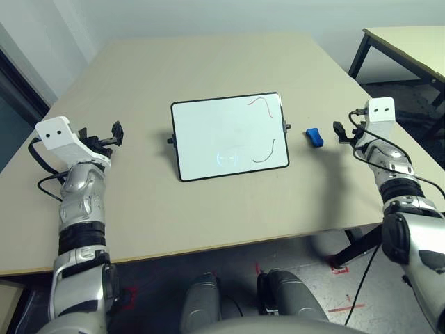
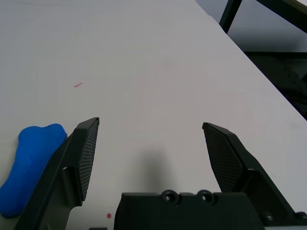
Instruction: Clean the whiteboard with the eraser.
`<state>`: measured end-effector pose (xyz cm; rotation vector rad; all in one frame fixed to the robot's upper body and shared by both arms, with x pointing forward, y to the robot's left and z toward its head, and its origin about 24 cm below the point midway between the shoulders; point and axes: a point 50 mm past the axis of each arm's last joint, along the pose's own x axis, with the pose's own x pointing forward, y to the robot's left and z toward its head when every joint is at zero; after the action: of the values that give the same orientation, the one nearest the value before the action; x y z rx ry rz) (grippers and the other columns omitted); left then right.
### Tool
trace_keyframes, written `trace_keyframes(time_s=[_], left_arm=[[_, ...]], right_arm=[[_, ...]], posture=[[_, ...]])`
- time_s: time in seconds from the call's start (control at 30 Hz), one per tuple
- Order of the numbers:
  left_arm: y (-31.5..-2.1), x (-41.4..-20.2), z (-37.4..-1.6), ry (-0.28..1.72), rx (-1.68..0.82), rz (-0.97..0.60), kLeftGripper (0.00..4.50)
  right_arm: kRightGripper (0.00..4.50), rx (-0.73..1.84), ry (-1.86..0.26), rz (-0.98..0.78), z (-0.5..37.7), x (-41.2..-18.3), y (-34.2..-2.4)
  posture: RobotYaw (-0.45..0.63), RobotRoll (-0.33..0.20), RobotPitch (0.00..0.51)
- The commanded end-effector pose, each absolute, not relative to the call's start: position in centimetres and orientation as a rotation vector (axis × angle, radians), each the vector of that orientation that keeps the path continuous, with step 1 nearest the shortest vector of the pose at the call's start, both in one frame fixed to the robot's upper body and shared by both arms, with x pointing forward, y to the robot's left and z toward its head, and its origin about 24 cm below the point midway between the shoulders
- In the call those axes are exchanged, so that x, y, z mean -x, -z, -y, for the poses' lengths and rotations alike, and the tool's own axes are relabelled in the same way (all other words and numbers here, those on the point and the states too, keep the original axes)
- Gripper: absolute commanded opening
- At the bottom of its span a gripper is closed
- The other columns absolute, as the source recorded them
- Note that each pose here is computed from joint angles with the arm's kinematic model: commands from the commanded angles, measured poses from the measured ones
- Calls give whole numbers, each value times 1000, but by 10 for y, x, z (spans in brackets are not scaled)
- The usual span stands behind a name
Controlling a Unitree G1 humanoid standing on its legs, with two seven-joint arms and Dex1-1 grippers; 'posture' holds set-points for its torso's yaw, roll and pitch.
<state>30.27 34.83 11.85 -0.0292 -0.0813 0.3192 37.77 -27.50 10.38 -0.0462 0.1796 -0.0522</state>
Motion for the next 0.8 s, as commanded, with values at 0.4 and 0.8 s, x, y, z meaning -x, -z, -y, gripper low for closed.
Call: trace_keyframes(time_s=[0.4,0.8], left_arm=[[-162,-332,-326,-89,18,163,4500],[-205,-342,-249,507,-67,84,4500]], right_arm=[[4485,48,-39,-230,262,-386,-122],[4485,110,-219,-414,226,-376,-109]], posture=[[-42,0,46],[-47,0,45]])
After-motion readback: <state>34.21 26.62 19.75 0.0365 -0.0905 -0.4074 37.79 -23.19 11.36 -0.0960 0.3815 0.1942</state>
